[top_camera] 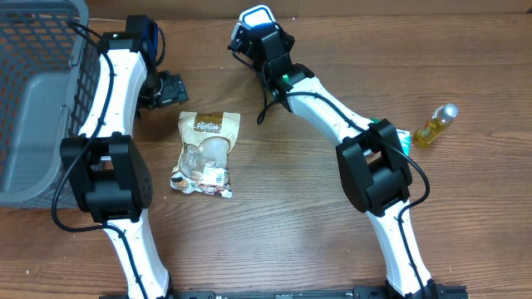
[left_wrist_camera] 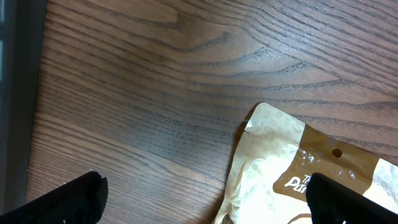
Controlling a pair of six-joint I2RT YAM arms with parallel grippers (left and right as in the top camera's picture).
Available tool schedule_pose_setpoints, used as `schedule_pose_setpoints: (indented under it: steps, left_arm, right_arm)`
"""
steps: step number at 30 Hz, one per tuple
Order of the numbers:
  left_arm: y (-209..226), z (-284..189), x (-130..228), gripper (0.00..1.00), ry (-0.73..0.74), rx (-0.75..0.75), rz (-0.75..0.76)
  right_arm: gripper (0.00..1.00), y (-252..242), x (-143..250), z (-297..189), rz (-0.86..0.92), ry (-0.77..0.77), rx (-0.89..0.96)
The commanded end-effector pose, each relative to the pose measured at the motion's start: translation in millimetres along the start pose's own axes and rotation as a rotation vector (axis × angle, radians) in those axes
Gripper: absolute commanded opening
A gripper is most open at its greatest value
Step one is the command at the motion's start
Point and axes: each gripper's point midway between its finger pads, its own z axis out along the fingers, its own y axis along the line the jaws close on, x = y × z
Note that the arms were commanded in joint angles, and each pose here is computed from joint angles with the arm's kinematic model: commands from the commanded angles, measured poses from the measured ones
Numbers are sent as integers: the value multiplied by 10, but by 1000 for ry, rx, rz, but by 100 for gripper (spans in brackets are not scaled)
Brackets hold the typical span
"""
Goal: Scan the item barcode
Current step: 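Raise the wipes pack to the white scanner with the right gripper, then lower the wipes pack onto the table centre and open the right gripper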
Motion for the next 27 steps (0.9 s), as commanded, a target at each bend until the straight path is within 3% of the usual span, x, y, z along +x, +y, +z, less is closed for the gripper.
schedule_pose_setpoints:
  steps: [1,12,21,27]
  left_arm:
    - [36,-26,-38,100,-12,-9,1]
    - [36,-26,-38,100,-12,-9,1]
    - [36,-26,-38,100,-12,-9,1]
    - [36,-26,-38,100,-12,-9,1]
  right_arm:
    - [4,174,-137,20,25,-74,-77]
    - [4,-225,-215,-160,60,-67,21]
    - [4,-864,-420,-762,455,-130,42]
    - [4,-551,-223,-1001,656,-10,-168]
